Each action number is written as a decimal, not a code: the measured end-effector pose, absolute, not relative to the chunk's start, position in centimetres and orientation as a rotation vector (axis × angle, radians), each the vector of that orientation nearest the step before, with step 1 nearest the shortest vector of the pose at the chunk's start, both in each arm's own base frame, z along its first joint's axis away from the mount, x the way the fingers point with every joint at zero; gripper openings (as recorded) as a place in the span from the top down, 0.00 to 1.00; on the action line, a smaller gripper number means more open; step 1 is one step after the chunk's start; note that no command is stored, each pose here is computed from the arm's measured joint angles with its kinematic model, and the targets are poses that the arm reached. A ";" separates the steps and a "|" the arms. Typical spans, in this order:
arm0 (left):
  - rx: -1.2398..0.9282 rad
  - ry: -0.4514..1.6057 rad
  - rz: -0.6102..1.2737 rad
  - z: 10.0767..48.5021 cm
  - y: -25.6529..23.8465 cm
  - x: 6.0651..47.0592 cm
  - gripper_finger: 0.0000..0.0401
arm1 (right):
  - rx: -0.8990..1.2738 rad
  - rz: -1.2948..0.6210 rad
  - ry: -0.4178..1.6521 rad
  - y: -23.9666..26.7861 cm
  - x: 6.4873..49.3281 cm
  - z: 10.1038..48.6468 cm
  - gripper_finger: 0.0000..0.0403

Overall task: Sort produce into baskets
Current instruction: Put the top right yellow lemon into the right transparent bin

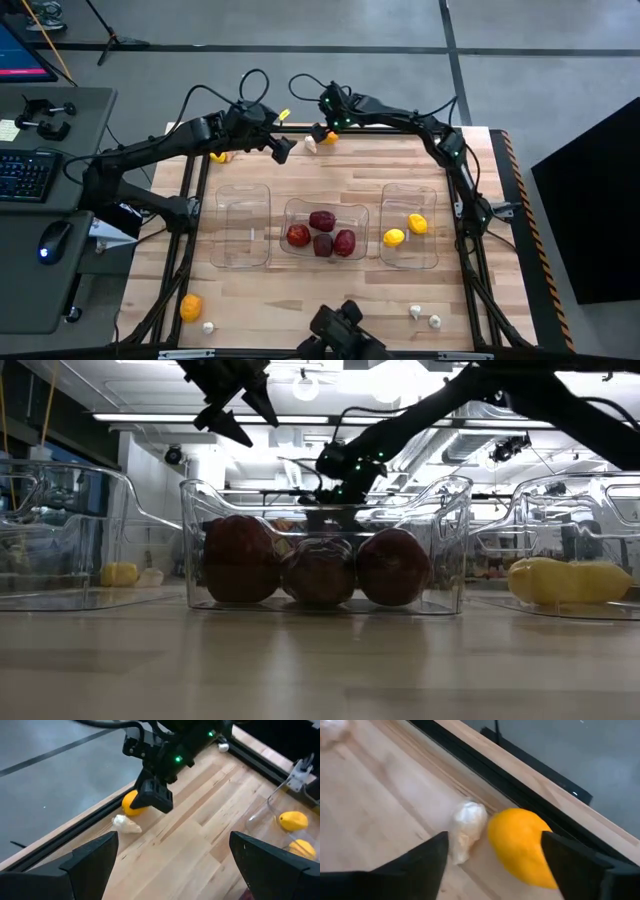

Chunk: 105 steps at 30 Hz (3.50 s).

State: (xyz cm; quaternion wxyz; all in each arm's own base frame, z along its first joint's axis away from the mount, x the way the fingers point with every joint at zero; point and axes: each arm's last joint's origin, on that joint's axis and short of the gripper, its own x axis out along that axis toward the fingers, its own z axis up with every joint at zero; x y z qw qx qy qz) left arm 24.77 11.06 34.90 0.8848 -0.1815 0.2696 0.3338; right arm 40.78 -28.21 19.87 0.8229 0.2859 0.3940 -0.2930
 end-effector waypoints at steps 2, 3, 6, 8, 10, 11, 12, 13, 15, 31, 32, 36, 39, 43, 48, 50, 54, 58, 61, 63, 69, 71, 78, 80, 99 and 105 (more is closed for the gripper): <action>-0.378 0.572 0.696 34.8 11.0 24.7 0.08 | 0.608 -0.645 0.855 -28.4 41.0 19.7 0.38; -0.378 0.576 0.697 34.8 11.0 24.7 0.08 | 0.605 -0.652 0.858 -28.5 41.1 19.7 0.45; -0.377 0.582 0.700 34.7 11.0 24.7 0.08 | 0.604 -0.662 0.858 -28.6 41.2 19.7 0.71; -0.376 0.581 0.702 34.7 11.0 24.7 0.08 | 0.599 -0.661 0.865 -28.7 41.2 19.5 0.90; -0.376 0.581 0.704 34.7 11.0 24.6 0.08 | 0.581 -0.652 0.868 -28.7 41.3 19.4 0.96; -0.376 0.581 0.704 34.7 11.0 24.6 0.08 | 0.580 -0.656 0.867 -28.7 41.3 19.5 0.96; -0.377 0.580 0.704 34.7 11.0 24.6 0.08 | 0.580 -0.662 0.873 -28.7 41.2 19.4 0.95; -0.381 0.578 0.705 34.8 11.0 24.7 0.08 | 0.577 -0.672 0.886 -28.7 41.1 19.4 0.96; -0.384 0.576 0.707 34.8 11.0 24.7 0.08 | 0.579 -0.679 0.900 -28.8 40.9 19.1 0.99; -0.384 0.570 0.707 34.8 11.1 24.7 0.08 | 0.568 -0.633 0.946 -29.1 40.4 18.9 1.00; -0.385 0.570 0.707 34.8 11.1 24.7 0.08 | 0.568 -0.622 0.950 -29.1 40.3 18.8 1.00; -0.385 0.570 0.707 34.8 11.1 24.7 0.08 | 0.559 -0.593 0.996 -28.5 40.1 18.3 1.00; -0.385 0.570 0.707 34.8 11.1 24.7 0.08 | 0.557 -0.564 1.056 -28.1 39.8 18.1 1.00; -0.385 0.569 0.707 34.8 11.0 24.7 0.08 | 0.577 -0.503 1.104 -27.6 39.5 18.1 1.00; -0.385 0.572 0.707 34.8 11.0 24.7 0.08 | 0.598 -0.450 1.216 -26.9 38.5 17.8 1.00; -0.385 0.576 0.708 34.8 11.0 24.6 0.08 | 0.577 -0.419 1.259 -26.4 38.0 18.7 1.00; -0.385 0.576 0.708 34.8 11.0 24.6 0.08 | 0.550 -0.361 1.252 -25.7 37.4 20.9 1.00; -0.384 0.577 0.707 34.8 11.0 24.6 0.08 | 0.515 -0.368 1.119 -25.6 37.0 24.5 1.00; -0.384 0.576 0.707 34.8 11.0 24.6 0.08 | 0.481 -0.445 1.034 -26.6 37.2 24.9 1.00; -0.385 0.576 0.707 34.8 11.0 24.6 0.08 | 0.487 -0.474 1.001 -27.5 37.4 24.3 1.00; -0.392 0.572 0.708 34.8 11.0 24.7 0.08 | 0.571 -0.607 0.997 -30.4 37.2 20.7 1.00; -0.392 0.572 0.709 34.8 11.0 24.7 0.08 | 0.598 -0.626 0.972 -31.1 37.2 20.0 1.00; -0.401 0.570 0.712 34.8 11.0 24.6 0.08 | 0.577 -0.671 0.980 -31.9 37.6 18.1 1.00; -0.401 0.570 0.712 34.8 11.0 24.6 0.08 | 0.572 -0.667 0.993 -31.8 37.6 18.0 1.00; -0.401 0.571 0.711 34.8 11.0 24.6 0.08 | 0.526 -0.522 1.331 -28.8 36.4 17.3 1.00; -0.400 0.572 0.711 34.8 11.0 24.6 0.08 | 0.493 -0.482 1.343 -27.6 36.5 18.7 1.00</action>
